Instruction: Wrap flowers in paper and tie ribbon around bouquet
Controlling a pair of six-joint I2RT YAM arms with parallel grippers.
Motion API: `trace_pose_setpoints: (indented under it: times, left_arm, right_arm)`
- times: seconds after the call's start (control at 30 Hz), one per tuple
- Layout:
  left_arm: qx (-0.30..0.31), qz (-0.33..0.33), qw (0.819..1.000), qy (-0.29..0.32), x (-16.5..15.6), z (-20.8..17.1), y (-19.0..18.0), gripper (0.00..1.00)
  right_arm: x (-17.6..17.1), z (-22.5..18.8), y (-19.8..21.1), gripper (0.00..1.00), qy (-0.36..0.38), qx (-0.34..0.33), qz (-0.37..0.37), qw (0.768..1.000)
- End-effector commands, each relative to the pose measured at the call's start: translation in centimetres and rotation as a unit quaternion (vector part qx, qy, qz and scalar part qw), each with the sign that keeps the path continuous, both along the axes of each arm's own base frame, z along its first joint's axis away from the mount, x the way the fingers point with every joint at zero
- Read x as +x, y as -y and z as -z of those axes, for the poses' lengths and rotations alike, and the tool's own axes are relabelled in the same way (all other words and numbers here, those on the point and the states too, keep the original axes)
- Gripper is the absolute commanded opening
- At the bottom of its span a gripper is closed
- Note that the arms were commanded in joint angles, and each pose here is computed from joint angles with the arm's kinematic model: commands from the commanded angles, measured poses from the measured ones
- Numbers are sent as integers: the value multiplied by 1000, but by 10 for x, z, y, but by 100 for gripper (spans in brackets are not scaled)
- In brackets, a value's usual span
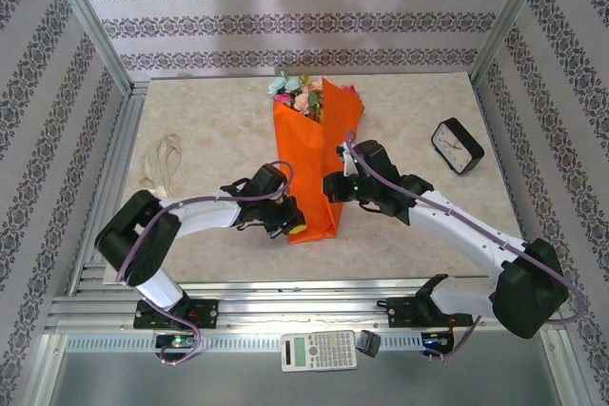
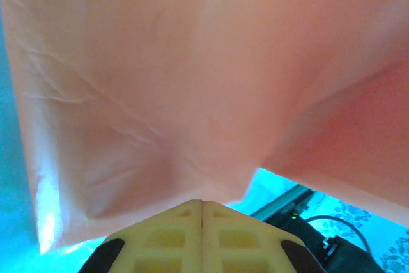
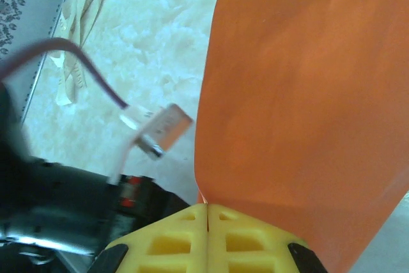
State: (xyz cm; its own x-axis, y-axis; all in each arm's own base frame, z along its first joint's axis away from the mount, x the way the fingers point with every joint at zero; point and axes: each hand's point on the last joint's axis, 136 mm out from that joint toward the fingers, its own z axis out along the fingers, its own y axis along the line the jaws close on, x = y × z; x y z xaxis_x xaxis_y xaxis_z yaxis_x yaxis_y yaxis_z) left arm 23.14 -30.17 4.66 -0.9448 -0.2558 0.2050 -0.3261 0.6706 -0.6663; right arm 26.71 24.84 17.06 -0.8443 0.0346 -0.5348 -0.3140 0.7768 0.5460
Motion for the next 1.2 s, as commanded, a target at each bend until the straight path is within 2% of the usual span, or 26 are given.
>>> trace_pose_setpoints:
  times: [0.0, 0.13, 0.23, 0.33, 0.6, 0.77, 0.9, 1.03, 1.17]
  left_arm:
    - [-35, 17, 999, 4, 1, -6, 27, 5]
    - [-40, 25, 999, -8, -4, 11, 42, 5]
    - [-25, 25, 999, -7, -6, 16, 40, 4]
    - [-7, 27, 1000, 8, -3, 10, 35, 4]
    - [-43, 7, 999, 32, 13, -18, 51, 4]
    - [-52, 19, 998, -11, 2, 5, 61, 4]
    - [-40, 15, 999, -22, -2, 29, 61, 2]
    - [-48, -4, 999, -1, 10, 34, 64, 1]
    - [-63, -17, 997, 44, 23, 5, 66, 1]
  right_arm:
    - [-6, -1, 0, 0, -6, 17, -7, 1000]
    - [-9, -6, -6, 0, -8, 38, -15, 999]
    - [-10, -9, -8, 0, -11, 46, -20, 999]
    - [-12, -8, -5, 0, -13, 43, -16, 999]
    - [-20, -1, 6, 0, -23, 45, -3, 999]
    - [-20, -2, 6, 0, -24, 54, -4, 998]
    - [-20, -5, 2, 0, -24, 65, -12, 998]
    - [-19, -5, -4, 0, -28, 78, -20, 996]
    - [-19, -6, -7, 0, -28, 84, -24, 996]
